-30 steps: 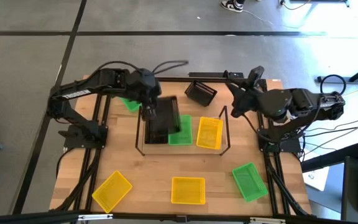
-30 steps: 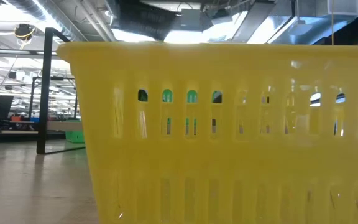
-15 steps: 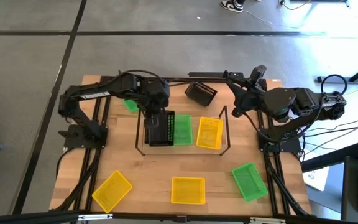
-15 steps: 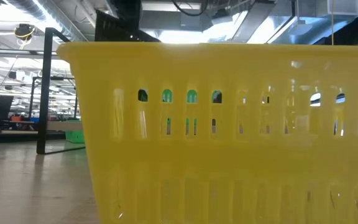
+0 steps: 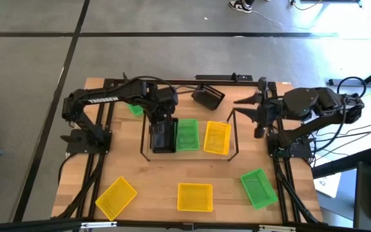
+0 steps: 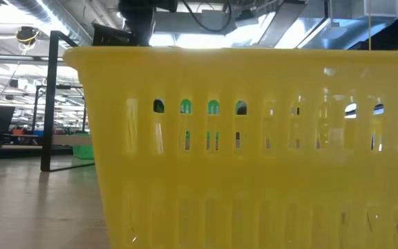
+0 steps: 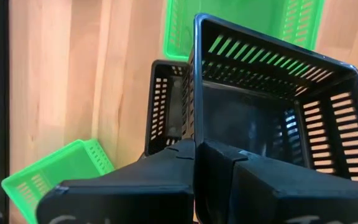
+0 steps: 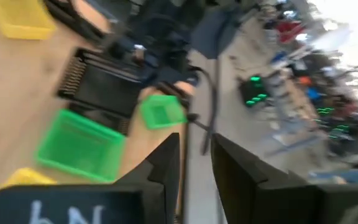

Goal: Stack baskets on shelf by color
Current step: Stack the right black bin on top of the black bin on the shelf

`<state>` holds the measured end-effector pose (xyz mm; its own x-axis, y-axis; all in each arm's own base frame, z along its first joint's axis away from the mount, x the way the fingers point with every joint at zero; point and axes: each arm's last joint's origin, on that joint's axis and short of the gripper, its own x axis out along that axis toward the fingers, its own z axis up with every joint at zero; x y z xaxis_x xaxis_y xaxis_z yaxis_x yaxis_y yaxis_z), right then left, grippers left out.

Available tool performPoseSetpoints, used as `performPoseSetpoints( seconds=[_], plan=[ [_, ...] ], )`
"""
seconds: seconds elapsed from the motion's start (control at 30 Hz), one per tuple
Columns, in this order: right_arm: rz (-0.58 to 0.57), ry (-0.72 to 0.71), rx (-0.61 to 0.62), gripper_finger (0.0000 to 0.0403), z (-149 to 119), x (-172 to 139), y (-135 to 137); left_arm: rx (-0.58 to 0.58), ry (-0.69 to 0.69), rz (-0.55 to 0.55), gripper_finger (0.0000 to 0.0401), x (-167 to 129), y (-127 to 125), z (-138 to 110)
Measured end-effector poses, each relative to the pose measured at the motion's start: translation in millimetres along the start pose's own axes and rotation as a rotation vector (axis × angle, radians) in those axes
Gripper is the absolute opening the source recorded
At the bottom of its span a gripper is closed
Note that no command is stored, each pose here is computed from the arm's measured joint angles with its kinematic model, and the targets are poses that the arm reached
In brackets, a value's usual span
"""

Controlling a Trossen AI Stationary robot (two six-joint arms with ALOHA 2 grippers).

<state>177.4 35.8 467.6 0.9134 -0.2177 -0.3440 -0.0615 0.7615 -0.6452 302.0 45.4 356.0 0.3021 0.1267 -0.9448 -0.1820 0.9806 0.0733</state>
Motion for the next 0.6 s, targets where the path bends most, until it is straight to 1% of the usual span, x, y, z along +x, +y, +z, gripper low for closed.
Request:
performPoseSetpoints(
  seconds=[0.2, 0.37, 0.47, 0.6],
  plan=[
    [0.188, 0.02, 0.131, 0.0094, -10, -6, 8, 0.001, 0.02, 0.0, 0.0, 5, 0, -2],
    [0.327, 0.02, 0.229, 0.0094, -12, -8, 13, 0.024, -0.001, 0.0, 0.0, 5, 0, 0],
    [0.363, 0.008, 0.255, 0.0094, -12, -9, 14, 0.02, -0.02, 0.001, 0.0, 5, 1, 2],
    [0.369, 0.005, 0.256, 0.0094, -12, -10, 14, 0.009, -0.018, 0.006, 0.0, 6, 5, 2]
  ],
)
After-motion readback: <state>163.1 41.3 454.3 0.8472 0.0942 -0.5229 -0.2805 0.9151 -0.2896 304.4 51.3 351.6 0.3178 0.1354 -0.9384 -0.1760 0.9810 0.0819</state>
